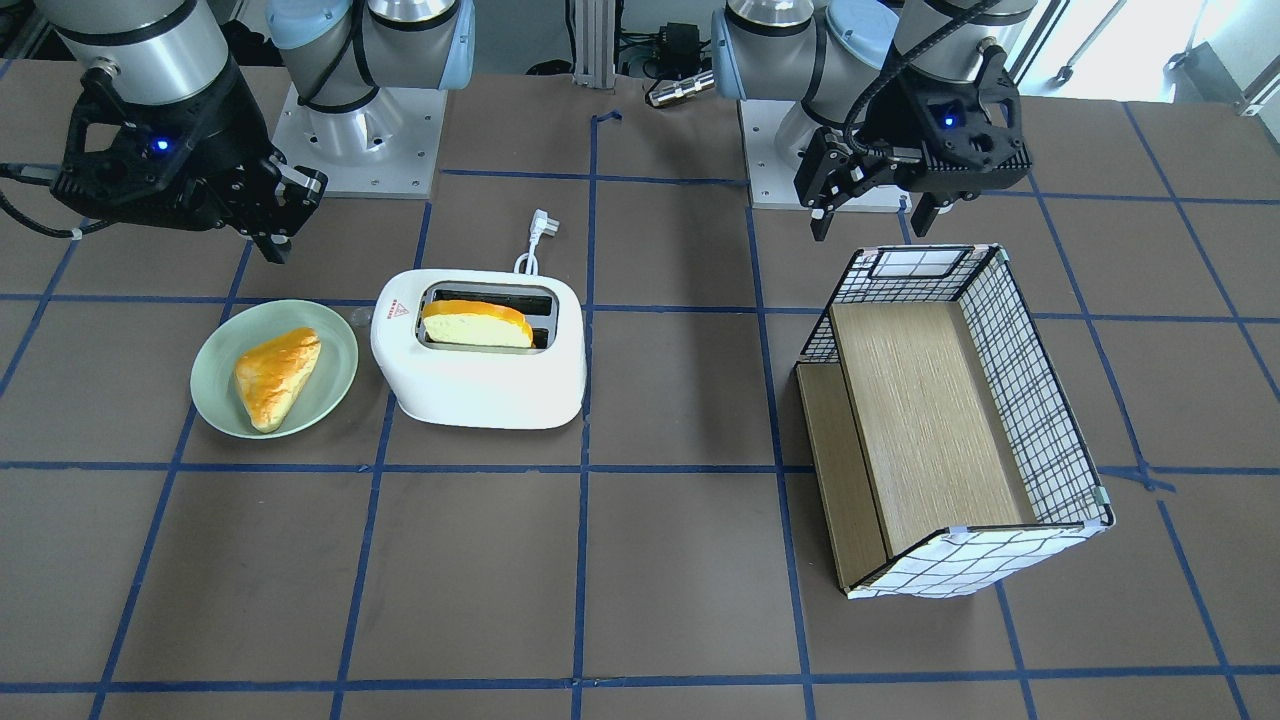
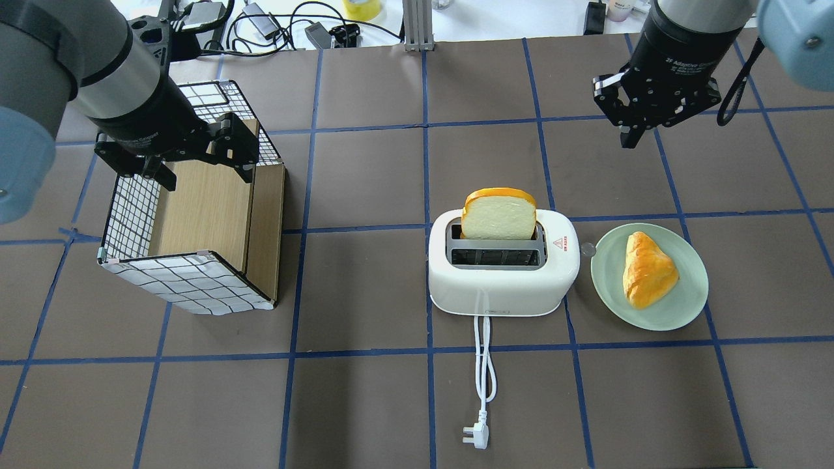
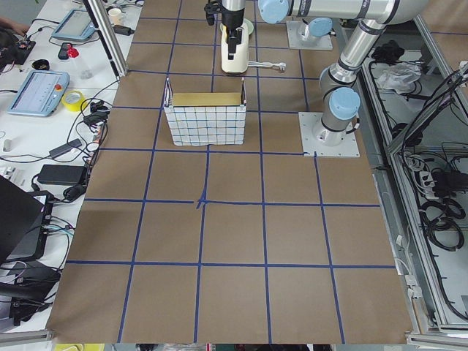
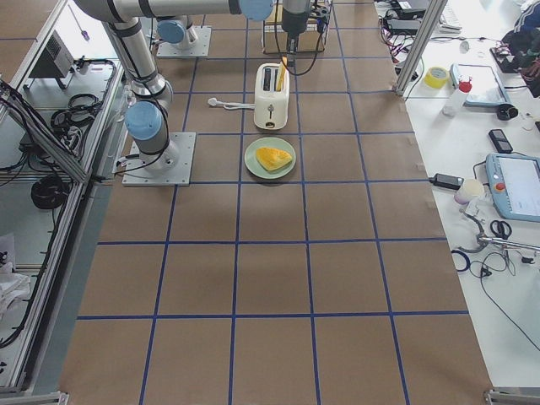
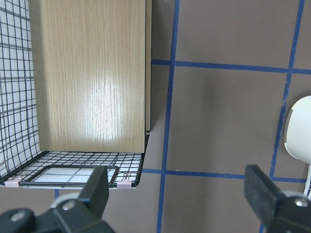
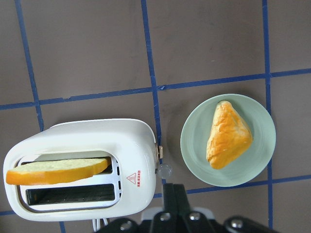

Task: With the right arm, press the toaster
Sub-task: 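Move the right gripper down toward the lever on the toaster's side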

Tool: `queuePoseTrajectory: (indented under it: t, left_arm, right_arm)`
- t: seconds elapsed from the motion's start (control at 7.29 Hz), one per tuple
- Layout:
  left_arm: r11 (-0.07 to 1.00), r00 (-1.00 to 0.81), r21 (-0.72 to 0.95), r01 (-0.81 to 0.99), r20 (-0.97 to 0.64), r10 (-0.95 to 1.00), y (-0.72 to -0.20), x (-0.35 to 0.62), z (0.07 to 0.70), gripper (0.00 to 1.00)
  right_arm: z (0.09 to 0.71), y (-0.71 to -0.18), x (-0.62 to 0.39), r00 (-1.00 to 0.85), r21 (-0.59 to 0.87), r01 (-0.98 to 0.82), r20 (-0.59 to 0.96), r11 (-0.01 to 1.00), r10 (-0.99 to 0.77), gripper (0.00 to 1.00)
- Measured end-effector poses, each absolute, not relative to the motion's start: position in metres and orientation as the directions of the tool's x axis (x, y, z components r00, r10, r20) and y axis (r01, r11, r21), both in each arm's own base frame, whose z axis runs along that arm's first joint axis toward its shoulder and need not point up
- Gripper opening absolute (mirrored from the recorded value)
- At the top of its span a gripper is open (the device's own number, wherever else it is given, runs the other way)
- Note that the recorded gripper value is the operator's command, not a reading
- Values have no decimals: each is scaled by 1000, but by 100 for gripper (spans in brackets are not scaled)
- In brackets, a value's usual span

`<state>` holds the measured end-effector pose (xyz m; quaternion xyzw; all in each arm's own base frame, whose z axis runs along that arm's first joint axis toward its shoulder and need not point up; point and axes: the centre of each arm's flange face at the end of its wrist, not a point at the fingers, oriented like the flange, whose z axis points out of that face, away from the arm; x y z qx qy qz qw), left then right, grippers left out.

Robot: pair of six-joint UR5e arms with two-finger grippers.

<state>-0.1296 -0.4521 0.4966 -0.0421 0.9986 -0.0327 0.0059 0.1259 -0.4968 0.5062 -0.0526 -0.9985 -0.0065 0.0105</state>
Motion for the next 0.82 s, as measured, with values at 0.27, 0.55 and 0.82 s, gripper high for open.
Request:
queuePoseTrajectory:
  t: [0.27, 0.55, 0.82]
  left_arm:
    - [994, -996, -66, -84, -9, -85, -452, -130, 497, 100]
    - [994, -996, -66, -84, -9, -85, -452, -130, 497, 100]
    - [994, -996, -66, -84, -9, -85, -452, -130, 497, 100]
  right_arm:
    - [509, -496, 125, -994, 9, 106, 25, 994, 106, 0]
    - [504, -495, 121, -995, 34, 91, 35, 995, 90, 0]
    - [478, -491, 115, -998, 108, 58, 31, 992, 55, 0]
